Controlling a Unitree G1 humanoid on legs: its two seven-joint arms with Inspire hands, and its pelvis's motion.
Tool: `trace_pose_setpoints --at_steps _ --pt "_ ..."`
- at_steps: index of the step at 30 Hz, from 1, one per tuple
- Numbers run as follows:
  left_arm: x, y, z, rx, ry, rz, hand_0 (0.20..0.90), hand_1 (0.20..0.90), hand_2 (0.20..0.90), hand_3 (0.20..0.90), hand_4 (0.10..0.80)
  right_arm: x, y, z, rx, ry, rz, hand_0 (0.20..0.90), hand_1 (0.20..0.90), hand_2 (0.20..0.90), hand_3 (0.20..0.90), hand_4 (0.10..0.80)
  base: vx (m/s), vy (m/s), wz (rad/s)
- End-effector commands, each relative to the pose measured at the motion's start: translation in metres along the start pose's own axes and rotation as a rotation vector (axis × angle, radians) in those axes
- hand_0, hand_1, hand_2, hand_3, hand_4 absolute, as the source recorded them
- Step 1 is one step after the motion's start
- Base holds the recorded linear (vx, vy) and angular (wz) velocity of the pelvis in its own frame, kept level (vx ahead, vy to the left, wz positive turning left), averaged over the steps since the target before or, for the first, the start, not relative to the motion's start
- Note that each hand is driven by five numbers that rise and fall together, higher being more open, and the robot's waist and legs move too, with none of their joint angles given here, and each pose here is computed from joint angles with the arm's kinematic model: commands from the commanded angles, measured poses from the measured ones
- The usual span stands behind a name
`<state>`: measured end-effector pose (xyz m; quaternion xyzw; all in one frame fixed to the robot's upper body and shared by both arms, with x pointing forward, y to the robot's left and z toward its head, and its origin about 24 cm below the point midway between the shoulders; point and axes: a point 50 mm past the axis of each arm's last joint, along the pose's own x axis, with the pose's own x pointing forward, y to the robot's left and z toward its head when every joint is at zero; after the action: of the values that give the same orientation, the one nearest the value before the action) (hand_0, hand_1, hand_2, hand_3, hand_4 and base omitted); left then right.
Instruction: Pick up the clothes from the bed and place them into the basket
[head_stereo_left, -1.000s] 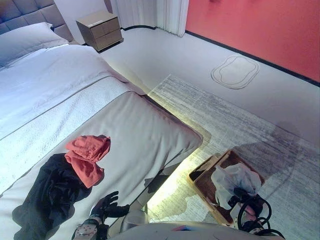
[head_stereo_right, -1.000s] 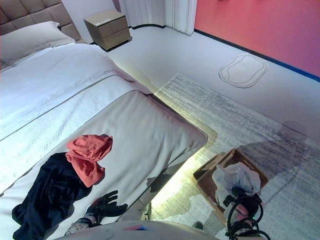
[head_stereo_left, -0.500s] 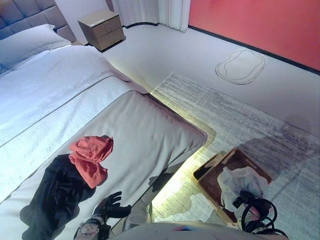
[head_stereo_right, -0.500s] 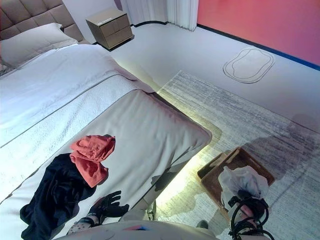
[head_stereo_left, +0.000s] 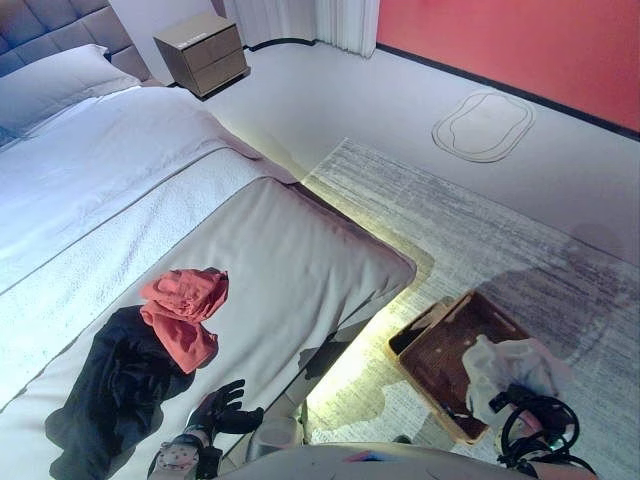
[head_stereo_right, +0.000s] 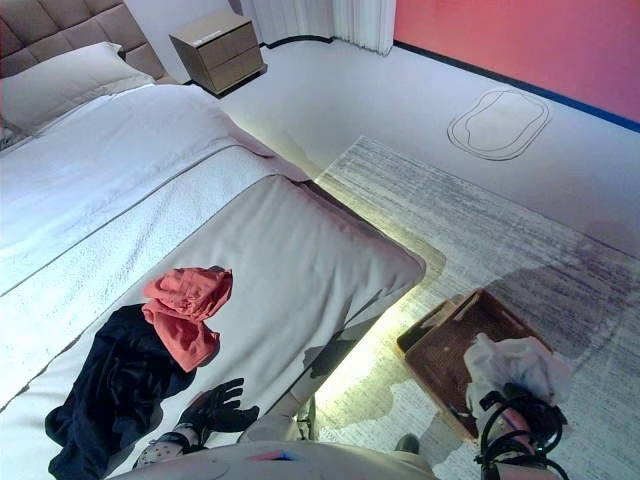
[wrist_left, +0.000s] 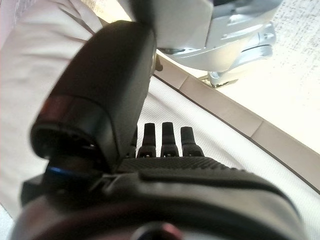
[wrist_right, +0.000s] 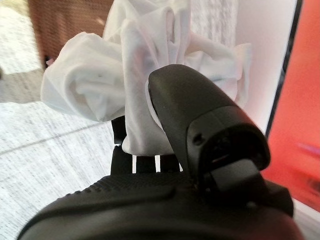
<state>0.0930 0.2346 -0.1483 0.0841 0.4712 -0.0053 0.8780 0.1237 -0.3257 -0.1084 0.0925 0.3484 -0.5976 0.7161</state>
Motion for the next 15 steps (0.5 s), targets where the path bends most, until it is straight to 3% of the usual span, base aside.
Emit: trace_pose_setpoints --at_steps 1,7,15 --pt "0.006 0.007 0.020 0.062 -0.071 0.005 0.900 0.900 0.900 0.900 0.800 0.011 0.001 0.068 0.105 -0.175 -0.048 0.900 0.900 0.900 0.900 0.800 0.000 0.000 0.00" --pt "0.007 0.004 0.023 0.074 -0.074 -0.012 0.900 0.900 0.900 0.900 0.800 0.011 0.005 0.096 0.076 -0.277 0.002 0.900 0.900 0.900 0.900 0.800 0.000 0.000 0.00" --pt "0.006 0.005 0.024 0.075 -0.079 -0.029 0.900 0.900 0.900 0.900 0.800 -0.011 0.046 0.131 -0.005 -0.420 0.285 0.900 0.900 0.900 0.900 0.800 -0.016 0.007 0.00"
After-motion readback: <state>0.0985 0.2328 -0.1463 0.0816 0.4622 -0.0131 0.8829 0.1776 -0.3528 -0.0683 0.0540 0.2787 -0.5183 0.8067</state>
